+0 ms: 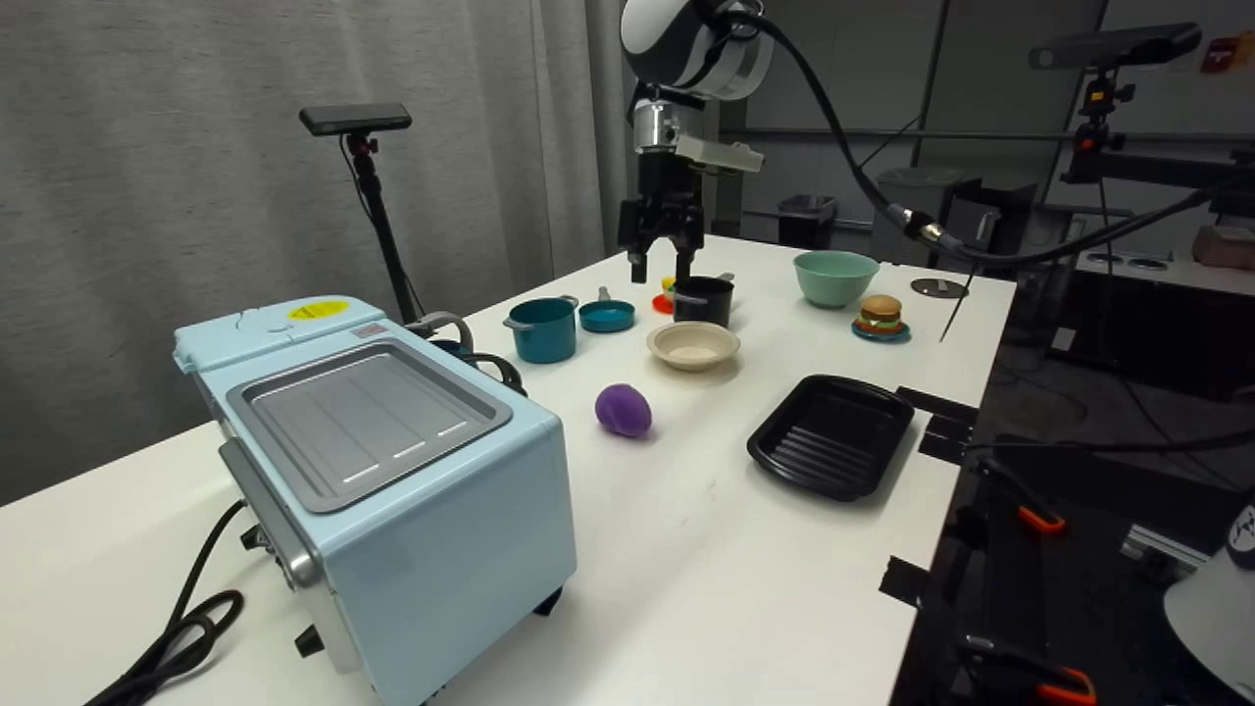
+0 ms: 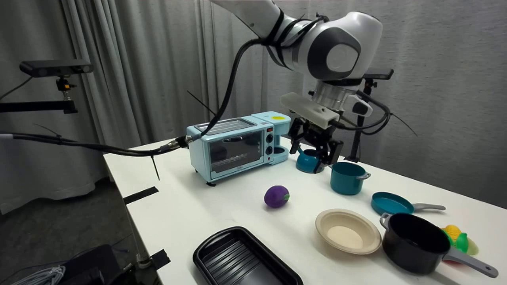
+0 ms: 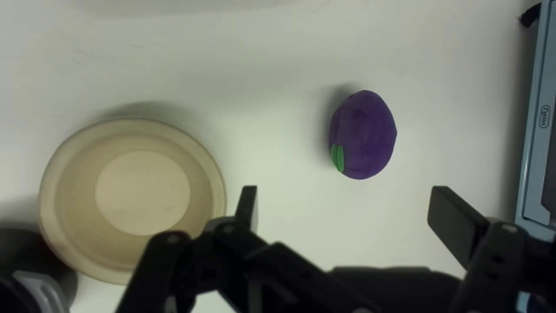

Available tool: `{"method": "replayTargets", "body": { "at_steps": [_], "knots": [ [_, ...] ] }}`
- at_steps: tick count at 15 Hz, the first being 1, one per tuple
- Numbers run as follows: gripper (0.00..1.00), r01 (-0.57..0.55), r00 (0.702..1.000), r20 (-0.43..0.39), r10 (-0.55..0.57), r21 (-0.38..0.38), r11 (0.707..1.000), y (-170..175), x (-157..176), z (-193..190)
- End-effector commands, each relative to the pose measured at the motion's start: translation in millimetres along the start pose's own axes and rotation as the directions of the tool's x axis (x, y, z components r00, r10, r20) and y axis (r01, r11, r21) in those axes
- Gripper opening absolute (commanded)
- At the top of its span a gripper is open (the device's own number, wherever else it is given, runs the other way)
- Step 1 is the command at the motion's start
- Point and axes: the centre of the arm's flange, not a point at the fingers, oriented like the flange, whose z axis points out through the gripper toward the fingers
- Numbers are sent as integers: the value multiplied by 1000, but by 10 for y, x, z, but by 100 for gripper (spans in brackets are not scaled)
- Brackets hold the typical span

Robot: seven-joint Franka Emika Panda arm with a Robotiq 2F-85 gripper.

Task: Put the purple plushie on the table

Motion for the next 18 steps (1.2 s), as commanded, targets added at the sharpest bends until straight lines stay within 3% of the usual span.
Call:
{"method": "replayTargets", "body": {
  "at_steps": [1,3,4,18],
  "knots": [
    [100,16,999,-49,-15,17,1000,144,-321,-236],
    [100,8,998,-57,-7,17,1000,229,-415,-332],
    [100,-4,1000,-26,4,-3,1000,149,-190,-248],
    [100,-10,999,-33,10,-1,1000,218,-299,-299]
  ]
}}
